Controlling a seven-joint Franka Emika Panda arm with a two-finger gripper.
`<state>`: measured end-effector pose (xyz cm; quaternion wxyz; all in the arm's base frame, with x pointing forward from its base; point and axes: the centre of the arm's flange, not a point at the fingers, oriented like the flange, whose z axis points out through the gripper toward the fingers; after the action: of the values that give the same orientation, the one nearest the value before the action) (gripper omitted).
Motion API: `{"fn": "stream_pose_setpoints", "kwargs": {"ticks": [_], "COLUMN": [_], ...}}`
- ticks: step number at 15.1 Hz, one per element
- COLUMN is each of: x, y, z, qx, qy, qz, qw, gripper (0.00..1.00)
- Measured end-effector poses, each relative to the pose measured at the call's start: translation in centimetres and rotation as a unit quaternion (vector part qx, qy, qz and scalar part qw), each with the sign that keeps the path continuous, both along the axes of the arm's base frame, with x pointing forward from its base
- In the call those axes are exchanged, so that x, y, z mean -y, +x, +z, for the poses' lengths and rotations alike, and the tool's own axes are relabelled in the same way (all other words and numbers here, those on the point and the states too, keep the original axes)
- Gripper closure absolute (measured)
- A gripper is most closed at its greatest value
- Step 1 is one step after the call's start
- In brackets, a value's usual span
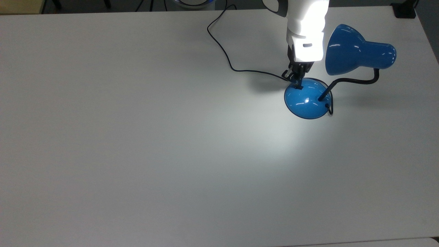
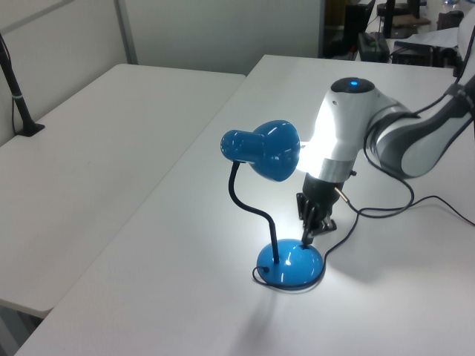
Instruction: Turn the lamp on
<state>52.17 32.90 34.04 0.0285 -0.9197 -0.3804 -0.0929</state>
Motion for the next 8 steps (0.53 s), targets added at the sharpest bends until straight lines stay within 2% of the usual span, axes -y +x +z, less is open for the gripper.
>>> {"fn": "stream_pose_setpoints", "kwargs": {"ticks": [4, 8], "x": [4.4, 12.1], "y": [-0.6, 0.5], "z": [5.4, 10.7], "qx": [-0.062, -0.101], "qy": [-0.062, -0.096], "qz": [-0.06, -0.136], "qw": [0.9943, 0.9809], "gripper": [1.0, 1.0]}}
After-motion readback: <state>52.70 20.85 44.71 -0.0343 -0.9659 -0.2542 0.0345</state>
